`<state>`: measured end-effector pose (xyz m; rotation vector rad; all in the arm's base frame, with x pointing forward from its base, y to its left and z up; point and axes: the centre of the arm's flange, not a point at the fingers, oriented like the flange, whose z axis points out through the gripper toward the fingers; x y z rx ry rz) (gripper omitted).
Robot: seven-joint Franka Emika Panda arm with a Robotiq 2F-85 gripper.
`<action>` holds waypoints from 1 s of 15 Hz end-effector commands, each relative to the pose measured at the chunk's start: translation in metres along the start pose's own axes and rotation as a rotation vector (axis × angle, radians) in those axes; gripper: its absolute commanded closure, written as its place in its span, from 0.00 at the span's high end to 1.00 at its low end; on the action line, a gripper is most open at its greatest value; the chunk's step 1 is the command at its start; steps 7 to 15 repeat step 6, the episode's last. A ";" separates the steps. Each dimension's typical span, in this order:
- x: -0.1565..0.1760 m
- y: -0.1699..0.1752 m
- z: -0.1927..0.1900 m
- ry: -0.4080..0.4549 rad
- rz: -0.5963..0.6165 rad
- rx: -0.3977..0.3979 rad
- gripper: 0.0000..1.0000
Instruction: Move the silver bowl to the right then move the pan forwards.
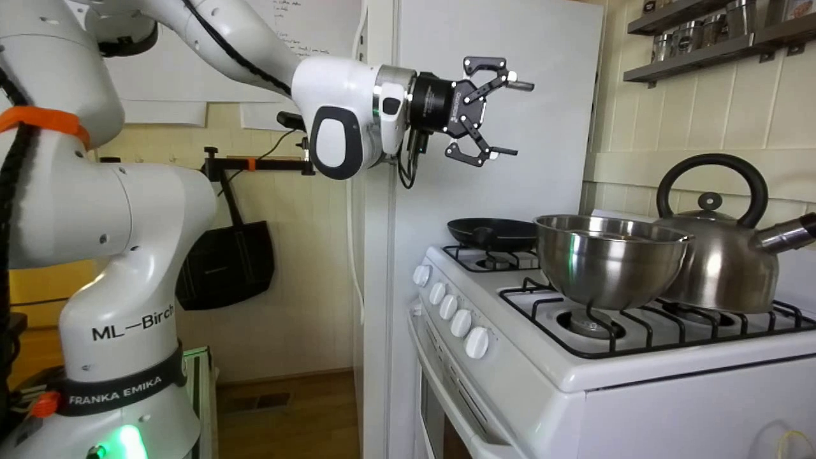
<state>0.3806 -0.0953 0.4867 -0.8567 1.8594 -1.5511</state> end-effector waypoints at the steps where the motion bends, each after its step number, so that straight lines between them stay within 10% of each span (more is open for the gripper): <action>1: 0.087 -0.041 0.010 0.052 0.194 0.012 1.00; 4: 0.155 -0.071 0.029 0.123 0.352 0.027 1.00; 5: 0.110 -0.053 0.022 0.137 0.254 0.037 1.00; 15: 0.128 -0.062 0.025 0.158 0.289 0.042 1.00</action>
